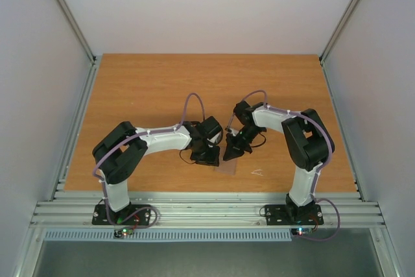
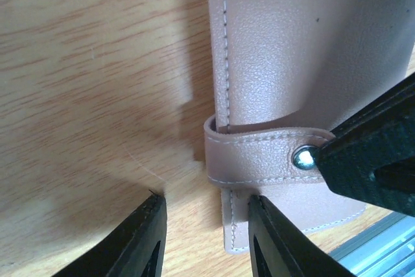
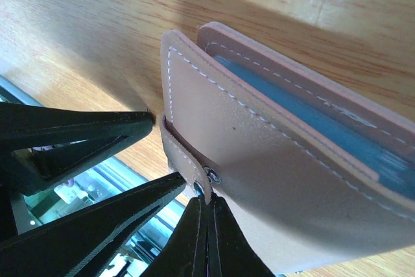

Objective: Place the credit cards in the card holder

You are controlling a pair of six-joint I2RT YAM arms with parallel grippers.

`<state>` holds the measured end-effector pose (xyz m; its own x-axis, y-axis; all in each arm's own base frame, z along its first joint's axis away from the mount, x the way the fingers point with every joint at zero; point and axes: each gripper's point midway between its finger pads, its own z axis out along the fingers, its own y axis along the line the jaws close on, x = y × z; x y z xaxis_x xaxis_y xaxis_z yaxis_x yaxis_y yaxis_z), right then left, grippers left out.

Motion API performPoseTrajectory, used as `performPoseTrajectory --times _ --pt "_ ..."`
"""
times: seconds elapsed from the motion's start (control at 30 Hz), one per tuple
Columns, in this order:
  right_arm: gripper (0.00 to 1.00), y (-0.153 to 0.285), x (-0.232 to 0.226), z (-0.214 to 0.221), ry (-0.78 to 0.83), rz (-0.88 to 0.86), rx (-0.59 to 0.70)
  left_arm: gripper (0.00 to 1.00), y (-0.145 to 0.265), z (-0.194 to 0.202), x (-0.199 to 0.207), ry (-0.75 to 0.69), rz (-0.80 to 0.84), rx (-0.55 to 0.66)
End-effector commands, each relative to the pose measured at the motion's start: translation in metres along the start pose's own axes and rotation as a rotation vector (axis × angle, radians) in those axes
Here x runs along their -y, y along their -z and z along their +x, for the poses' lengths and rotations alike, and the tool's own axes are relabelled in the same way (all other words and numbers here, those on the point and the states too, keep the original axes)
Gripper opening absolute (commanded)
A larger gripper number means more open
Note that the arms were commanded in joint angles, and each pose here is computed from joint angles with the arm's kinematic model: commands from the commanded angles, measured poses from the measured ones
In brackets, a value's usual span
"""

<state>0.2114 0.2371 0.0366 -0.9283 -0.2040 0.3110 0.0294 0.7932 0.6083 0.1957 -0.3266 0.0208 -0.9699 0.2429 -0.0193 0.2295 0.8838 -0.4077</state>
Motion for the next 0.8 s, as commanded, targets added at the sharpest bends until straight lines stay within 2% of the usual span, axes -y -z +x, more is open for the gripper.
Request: performPoseTrajectory --times 0.0,0.27,0.77 --pt "0.01 -0.006 0.006 -0.001 0.0 0.025 -0.012 0.36 -0.01 0.0 -0.022 0.031 -0.099 0.007" --pt "0.01 -0.005 0.004 -0.005 0.01 0.025 -0.002 0.34 -0.013 0.001 -0.023 0.029 -0.098 -0.004" --pt "0.01 -0.014 0.04 -0.004 -0.011 0.167 -0.02 0.33 -0.012 0.001 -0.024 0.027 -0.105 0.001"
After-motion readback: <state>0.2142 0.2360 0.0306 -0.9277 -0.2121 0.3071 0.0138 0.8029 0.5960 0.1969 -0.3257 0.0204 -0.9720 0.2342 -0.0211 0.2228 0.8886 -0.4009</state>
